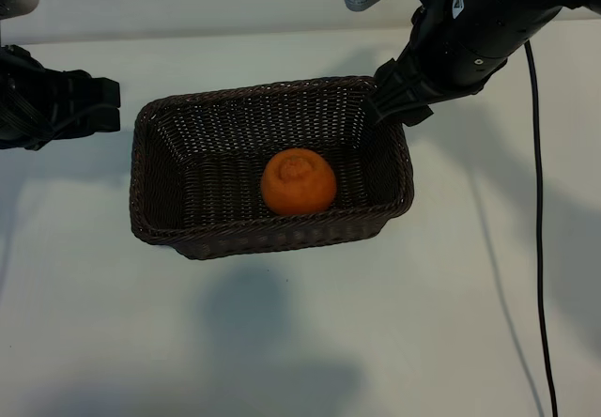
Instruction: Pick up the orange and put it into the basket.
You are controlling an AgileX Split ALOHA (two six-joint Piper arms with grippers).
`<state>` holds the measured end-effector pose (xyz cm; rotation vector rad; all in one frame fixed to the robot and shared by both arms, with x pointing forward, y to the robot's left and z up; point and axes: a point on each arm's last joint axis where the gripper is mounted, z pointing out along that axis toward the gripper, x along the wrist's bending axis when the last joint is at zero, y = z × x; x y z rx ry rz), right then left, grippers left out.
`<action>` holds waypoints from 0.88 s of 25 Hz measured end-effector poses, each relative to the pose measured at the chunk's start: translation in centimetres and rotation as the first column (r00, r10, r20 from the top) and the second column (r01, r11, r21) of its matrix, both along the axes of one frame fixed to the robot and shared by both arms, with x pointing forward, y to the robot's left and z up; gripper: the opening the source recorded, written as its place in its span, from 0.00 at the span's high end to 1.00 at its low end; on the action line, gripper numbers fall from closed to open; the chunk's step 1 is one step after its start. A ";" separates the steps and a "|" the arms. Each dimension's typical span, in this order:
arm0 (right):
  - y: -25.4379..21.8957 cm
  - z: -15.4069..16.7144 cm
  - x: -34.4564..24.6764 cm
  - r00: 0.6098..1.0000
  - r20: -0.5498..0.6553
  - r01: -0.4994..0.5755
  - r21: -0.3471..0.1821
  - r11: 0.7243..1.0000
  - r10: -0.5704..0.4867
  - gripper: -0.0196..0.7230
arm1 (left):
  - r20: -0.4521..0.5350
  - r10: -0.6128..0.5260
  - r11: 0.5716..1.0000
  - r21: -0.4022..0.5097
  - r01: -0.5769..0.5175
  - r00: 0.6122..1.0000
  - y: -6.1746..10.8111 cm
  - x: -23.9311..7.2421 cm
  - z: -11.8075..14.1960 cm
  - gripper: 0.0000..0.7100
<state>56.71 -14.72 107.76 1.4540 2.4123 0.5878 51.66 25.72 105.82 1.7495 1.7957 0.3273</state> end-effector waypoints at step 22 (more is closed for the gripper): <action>0.0 0.0 0.1 1.000 0.014 -0.001 0.000 1.000 0.001 0.17 | 0.003 0.001 1.000 0.000 -0.001 1.000 0.0 0.0 0.0 0.24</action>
